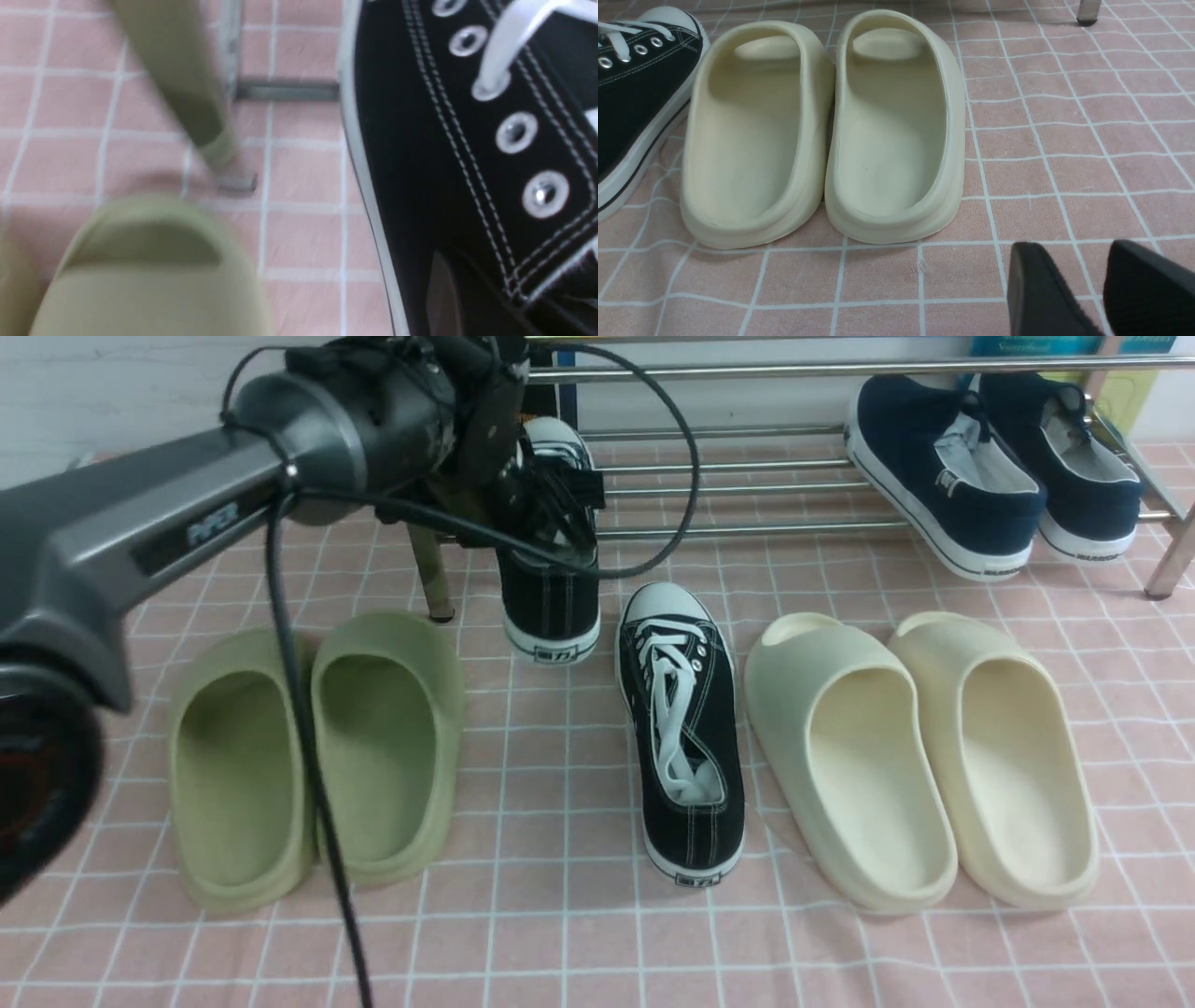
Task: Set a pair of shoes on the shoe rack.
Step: Use the left arm to put a shoe into the shoe rack
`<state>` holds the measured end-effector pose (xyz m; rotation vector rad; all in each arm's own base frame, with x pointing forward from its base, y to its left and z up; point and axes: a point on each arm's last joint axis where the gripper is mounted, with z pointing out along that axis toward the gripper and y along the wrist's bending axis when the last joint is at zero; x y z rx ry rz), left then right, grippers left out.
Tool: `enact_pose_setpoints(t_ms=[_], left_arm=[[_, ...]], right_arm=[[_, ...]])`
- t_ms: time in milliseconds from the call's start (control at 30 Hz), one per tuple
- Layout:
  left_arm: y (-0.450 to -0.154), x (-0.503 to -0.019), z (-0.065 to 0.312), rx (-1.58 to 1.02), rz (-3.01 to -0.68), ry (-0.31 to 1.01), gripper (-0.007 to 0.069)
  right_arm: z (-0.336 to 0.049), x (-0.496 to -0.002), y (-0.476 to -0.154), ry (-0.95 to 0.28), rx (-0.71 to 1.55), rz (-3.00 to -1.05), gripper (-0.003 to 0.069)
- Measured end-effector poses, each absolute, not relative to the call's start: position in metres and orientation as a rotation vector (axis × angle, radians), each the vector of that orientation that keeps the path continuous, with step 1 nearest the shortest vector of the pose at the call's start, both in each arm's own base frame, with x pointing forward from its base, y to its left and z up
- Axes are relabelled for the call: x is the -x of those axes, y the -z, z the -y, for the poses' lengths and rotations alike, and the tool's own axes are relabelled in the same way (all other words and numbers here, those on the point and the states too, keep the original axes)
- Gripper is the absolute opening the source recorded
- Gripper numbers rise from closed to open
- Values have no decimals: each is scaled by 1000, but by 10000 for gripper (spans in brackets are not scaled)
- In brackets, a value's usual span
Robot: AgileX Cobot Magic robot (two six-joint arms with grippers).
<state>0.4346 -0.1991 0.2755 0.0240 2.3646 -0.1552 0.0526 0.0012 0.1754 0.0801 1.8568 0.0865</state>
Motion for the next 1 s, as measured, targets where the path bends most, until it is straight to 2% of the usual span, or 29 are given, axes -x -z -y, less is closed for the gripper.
enact_pose_setpoints(t_ms=[300,800,933,1000], left_arm=[[-262,-489,209,-35,-2281,167,22],[-257,-503,213,86,-2211,231,39],[-258,-504,213,77,-2200,220,91],[-259,-505,212,72,-2189,220,169]], right_arm=[[-1,-53,-175,-87,-81,-1857,237],[-1,-53,-175,-86,-80,-1857,238],[-1,-53,-175,-86,-80,-1857,238],[-1,-53,-175,-86,-80,-1857,238]])
